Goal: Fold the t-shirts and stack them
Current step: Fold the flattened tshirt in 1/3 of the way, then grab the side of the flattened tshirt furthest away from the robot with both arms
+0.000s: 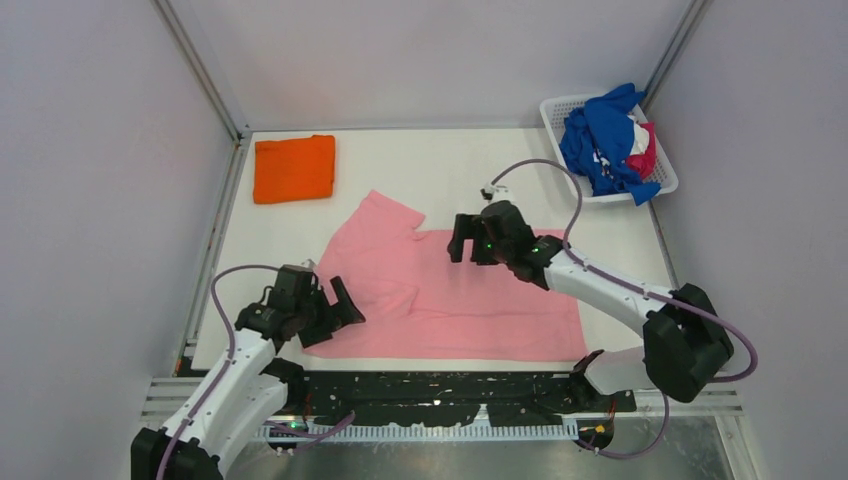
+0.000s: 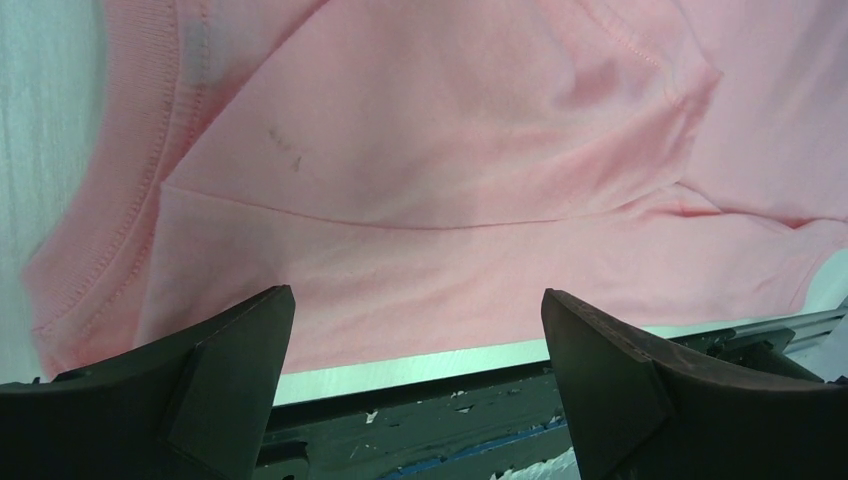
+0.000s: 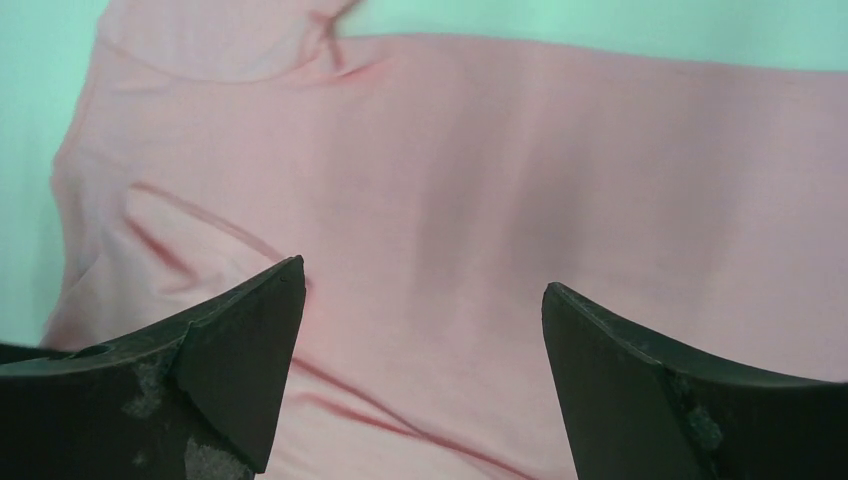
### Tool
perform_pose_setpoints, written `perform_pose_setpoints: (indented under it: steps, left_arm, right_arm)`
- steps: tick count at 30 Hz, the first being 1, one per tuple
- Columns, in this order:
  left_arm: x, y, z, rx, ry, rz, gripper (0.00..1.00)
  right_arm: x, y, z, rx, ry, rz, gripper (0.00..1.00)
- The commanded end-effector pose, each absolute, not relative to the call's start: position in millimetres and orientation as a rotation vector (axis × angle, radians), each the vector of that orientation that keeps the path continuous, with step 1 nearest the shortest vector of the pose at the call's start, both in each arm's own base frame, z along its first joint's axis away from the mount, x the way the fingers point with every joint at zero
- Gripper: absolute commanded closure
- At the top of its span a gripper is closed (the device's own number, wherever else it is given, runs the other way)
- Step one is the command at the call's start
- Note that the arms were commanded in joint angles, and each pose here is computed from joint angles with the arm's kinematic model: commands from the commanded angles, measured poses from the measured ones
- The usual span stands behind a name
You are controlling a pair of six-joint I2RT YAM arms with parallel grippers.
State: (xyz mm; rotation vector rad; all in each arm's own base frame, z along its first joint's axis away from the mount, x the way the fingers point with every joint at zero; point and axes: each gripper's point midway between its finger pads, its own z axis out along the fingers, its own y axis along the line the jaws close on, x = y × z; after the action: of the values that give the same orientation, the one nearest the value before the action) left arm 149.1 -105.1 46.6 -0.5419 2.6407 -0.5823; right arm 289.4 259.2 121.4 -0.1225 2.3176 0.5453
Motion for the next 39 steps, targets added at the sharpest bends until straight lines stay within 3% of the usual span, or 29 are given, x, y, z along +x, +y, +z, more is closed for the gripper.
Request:
perform_pose_setpoints:
  steps: [1, 6, 11, 16, 21, 31, 35, 39]
  left_arm:
    - [157.7, -119.8, 65.1, -0.437, 2.623, -0.686, 0.01]
    - [179.7, -127.9, 95.5, -0.347, 2.583, -0.71, 0.01]
    - [212.3, -137.5, 111.1, -0.312, 2.473, -0.75, 0.01]
    - [221.9, -144.7, 84.3, -0.332, 2.595, -0.737, 0.01]
    - [198.4, -138.5, 42.5, -0.395, 2.76, -0.677, 0.01]
    - [152.2, -118.7, 15.3, -0.499, 2.838, -0.573, 0.01]
    - [147.2, -113.4, 14.7, -0.525, 2.837, -0.538, 0.01]
    - [171.2, -113.1, 34.4, -0.497, 2.748, -0.524, 0.01]
  right_arm:
    - [288.3, 212.0, 119.1, 0.001, 2.295, 0.474, 0.05]
    - [257.5, 156.8, 100.5, 0.105, 2.348, 0.278, 0.05]
    - [222.0, 128.6, 81.1, 0.215, 2.391, 0.264, 0.04]
    - [197.5, 110.7, 58.1, 0.297, 2.433, 0.242, 0.05]
    - [193.4, 96.5, 46.6, 0.37, 2.433, 0.185, 0.05]
    - [205.5, 91.5, 51.7, 0.39, 2.408, 0.172, 0.05]
    - [213.8, 96.0, 58.7, 0.37, 2.409, 0.193, 0.05]
    - [224.0, 102.3, 66.7, 0.347, 2.393, 0.229, 0.05]
